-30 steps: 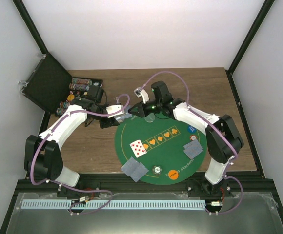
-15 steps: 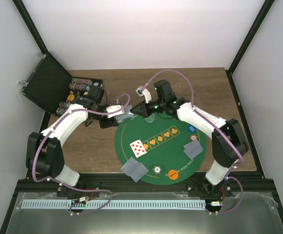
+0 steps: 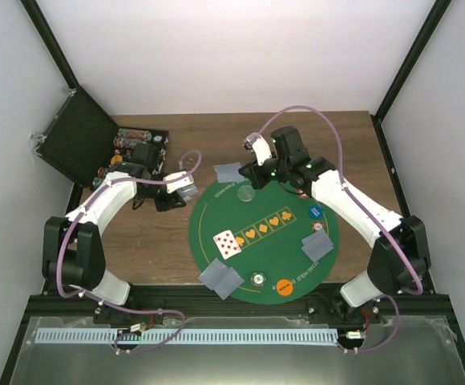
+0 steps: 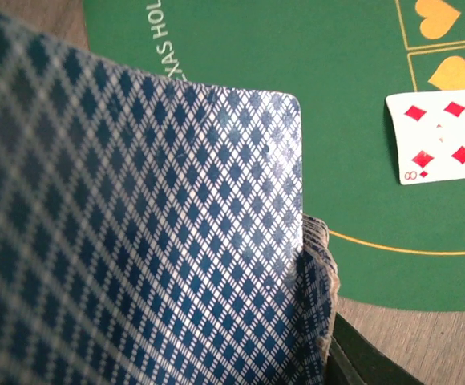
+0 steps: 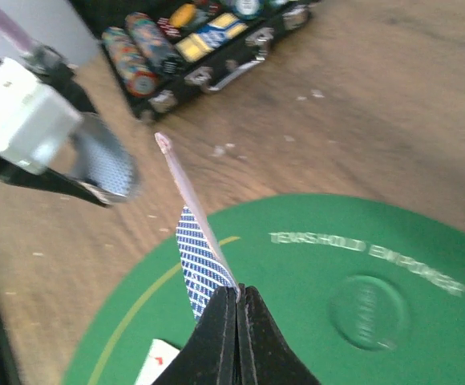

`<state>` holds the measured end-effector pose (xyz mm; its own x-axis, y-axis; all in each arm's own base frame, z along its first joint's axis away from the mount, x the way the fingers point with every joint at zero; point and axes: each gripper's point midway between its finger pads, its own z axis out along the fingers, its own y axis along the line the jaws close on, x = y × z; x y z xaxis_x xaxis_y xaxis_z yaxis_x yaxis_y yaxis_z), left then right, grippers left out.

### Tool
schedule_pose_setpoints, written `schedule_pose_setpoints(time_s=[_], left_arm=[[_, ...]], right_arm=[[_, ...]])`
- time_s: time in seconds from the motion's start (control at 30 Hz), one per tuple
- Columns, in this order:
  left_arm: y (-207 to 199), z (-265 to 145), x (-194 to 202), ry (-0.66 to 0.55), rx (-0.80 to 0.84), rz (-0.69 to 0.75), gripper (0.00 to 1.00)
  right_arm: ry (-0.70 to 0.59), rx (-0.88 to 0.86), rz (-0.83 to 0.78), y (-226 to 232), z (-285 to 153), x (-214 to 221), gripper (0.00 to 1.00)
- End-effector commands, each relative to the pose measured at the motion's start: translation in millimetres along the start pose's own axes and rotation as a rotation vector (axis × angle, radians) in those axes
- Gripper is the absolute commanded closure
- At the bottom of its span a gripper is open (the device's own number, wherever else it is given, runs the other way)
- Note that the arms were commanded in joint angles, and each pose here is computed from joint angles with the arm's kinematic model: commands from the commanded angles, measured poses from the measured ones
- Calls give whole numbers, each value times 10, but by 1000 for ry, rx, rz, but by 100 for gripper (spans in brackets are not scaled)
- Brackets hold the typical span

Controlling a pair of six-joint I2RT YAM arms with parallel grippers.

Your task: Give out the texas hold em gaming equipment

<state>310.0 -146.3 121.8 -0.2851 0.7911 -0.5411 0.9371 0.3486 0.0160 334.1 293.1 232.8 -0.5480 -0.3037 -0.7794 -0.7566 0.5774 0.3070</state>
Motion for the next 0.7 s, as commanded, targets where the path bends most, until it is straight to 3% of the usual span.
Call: schedule_pose_setpoints(time_s=[0.0, 0.13, 0.27, 0.5, 0.67], left_arm=[[-7, 14, 80, -18, 8, -35, 62], [-26, -1, 128, -21, -2, -64, 62], [-58, -16, 140, -28, -1, -76, 61], [-53, -26, 121, -36, 2, -76, 62], [-61, -19, 117, -38, 10, -75, 62]], right_arm=[[86, 323, -188, -476, -245, 133, 99], [197, 502, -388, -684, -173, 456, 99], [265, 551, -606, -609, 75, 652, 99], [502, 380, -979, -158, 464, 1595, 99], [599, 289, -996, -43, 467, 1986, 99]])
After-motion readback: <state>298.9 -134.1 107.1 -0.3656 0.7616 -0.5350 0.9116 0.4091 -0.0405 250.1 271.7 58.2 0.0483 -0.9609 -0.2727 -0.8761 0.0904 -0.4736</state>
